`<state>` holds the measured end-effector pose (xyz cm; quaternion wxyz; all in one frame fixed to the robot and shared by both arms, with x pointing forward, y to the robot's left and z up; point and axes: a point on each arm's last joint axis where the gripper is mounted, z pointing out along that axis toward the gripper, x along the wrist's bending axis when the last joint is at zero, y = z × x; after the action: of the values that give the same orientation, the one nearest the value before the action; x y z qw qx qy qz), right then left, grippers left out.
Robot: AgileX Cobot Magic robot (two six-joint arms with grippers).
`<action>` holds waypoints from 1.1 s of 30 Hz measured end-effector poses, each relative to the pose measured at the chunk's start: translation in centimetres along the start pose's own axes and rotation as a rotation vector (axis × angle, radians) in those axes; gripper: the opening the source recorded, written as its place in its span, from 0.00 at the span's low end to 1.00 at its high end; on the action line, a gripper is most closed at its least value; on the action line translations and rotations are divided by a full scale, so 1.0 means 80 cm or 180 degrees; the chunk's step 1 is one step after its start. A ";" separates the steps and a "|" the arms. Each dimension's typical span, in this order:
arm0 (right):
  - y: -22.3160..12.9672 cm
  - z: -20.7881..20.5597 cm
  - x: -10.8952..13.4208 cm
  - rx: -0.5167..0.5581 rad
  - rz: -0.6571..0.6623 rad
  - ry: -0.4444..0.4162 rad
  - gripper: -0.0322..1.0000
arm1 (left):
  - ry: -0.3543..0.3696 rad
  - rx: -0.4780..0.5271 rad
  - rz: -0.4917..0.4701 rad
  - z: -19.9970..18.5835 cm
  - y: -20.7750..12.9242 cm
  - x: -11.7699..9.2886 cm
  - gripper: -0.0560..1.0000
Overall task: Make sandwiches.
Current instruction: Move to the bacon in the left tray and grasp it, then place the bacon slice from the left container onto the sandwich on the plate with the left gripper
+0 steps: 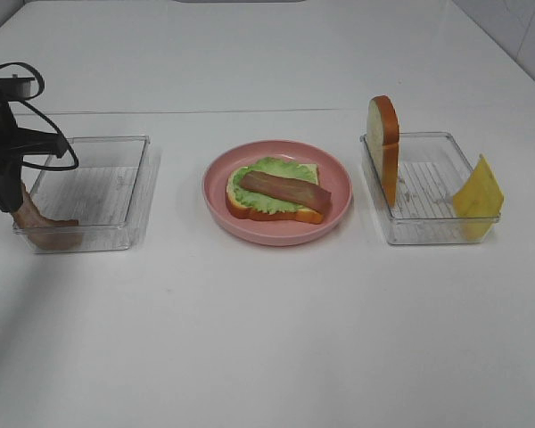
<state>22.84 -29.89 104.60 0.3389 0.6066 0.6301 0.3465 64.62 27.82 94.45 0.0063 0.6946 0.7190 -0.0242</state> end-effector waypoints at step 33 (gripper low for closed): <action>0.000 0.000 0.000 0.0000 0.0000 0.0000 0.83 | -0.1268 -0.1338 0.0689 -0.199 0.010 -0.166 0.05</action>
<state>22.84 -29.89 104.60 0.3389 0.6066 0.6301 0.3465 66.31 15.29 110.92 0.2932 0.7322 0.6147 -0.0098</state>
